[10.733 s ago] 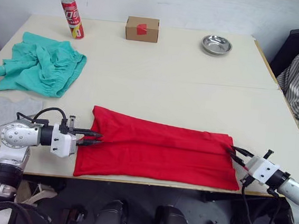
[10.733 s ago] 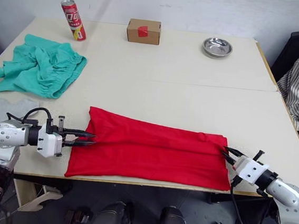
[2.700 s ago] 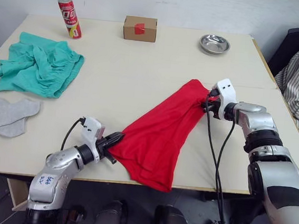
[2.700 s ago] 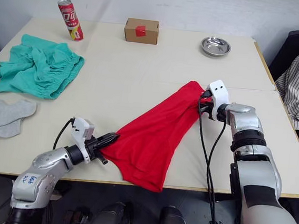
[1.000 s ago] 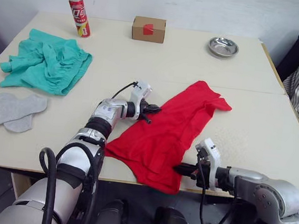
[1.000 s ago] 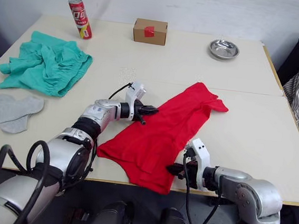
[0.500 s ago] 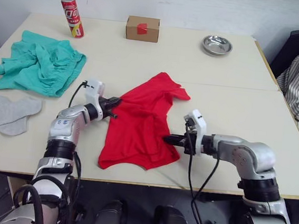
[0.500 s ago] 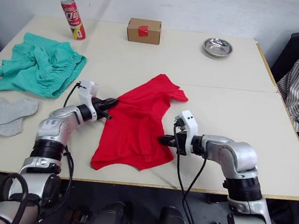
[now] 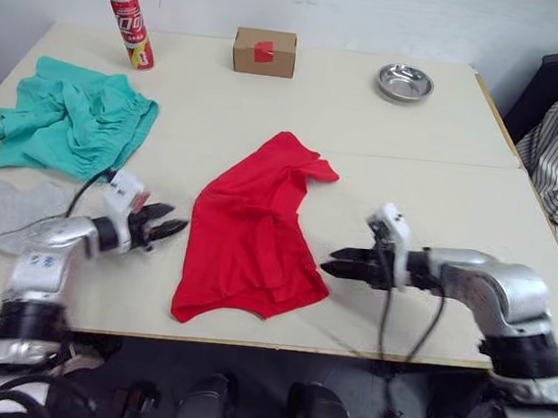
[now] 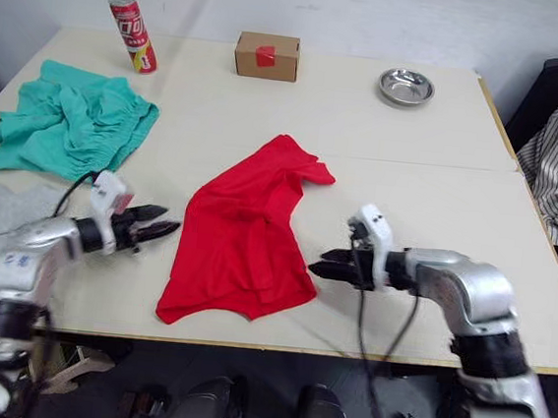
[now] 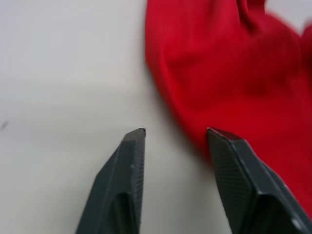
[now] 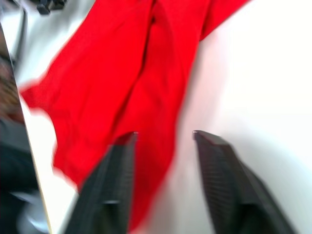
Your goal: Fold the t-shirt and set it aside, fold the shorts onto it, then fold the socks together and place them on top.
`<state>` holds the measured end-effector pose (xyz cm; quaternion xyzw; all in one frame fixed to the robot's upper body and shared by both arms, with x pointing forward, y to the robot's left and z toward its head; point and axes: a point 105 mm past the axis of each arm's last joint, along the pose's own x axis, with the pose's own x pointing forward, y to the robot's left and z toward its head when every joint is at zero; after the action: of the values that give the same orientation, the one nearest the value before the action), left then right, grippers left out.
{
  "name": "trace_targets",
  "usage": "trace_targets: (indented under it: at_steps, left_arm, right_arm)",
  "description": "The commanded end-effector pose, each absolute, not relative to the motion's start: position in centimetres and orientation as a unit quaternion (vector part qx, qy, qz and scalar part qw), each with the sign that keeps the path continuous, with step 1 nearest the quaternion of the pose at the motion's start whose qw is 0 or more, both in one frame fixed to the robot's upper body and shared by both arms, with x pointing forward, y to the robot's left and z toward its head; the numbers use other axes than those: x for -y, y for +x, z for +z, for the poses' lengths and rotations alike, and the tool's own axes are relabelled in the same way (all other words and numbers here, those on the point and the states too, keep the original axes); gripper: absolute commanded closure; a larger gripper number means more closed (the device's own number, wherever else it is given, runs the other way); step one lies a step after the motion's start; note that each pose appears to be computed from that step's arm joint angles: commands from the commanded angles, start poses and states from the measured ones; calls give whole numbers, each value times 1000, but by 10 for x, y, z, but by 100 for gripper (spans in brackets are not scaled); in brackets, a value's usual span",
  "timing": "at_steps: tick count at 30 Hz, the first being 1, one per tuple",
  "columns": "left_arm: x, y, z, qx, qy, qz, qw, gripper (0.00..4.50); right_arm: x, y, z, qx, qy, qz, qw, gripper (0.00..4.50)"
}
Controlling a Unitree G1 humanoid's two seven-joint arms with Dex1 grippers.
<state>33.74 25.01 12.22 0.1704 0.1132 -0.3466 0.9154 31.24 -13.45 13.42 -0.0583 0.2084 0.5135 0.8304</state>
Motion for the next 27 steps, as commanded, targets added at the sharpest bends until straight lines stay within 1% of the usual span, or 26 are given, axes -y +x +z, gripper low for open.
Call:
trace_targets:
  at_steps: [1, 2, 4, 5, 7, 8, 11, 14, 17, 21, 23, 25, 27]
  left_arm:
    - [-236, 311, 152, 25, 345, -444, 827, 103]
    - [-238, 307, 149, 32, 374, -456, 807, 77]
    - [-244, 304, 140, 23, 400, -466, 789, 10]
    - [-245, 303, 138, 32, 425, -469, 773, 2]
    - [-245, 300, 132, 40, 454, -485, 747, 2]
    - [-244, 299, 128, 42, 478, -492, 726, 2]
    - [-242, 295, 118, 47, 511, -518, 684, 2]
    - [-236, 288, 112, 55, 532, -551, 640, 2]
    - [-226, 280, 109, 77, 540, -579, 607, 2]
    - [-213, 271, 103, 97, 526, -604, 590, 2]
    - [-208, 269, 101, 101, 516, -609, 594, 2]
    - [-206, 270, 99, 101, 511, -608, 599, 2]
    - [-207, 270, 97, 98, 511, -608, 600, 2]
  right_arm:
    - [144, 314, 148, -78, -233, 564, 788, 107]
    - [148, 314, 144, -64, -272, 573, 771, 76]
    - [151, 315, 139, -34, -323, 588, 741, 5]
    - [152, 317, 136, -18, -346, 590, 729, 0]
    - [151, 319, 132, 20, -392, 595, 702, 0]
    - [150, 319, 128, 37, -415, 597, 685, 0]
    - [141, 318, 124, 98, -458, 603, 645, 0]
    - [132, 317, 119, 131, -482, 610, 616, 0]
    - [122, 317, 117, 159, -491, 614, 597, 0]
    - [112, 318, 115, 176, -492, 617, 588, 0]
    - [107, 316, 114, 187, -495, 623, 576, 0]
    - [102, 312, 111, 198, -505, 632, 553, 0]
    - [99, 311, 111, 205, -506, 633, 549, 0]
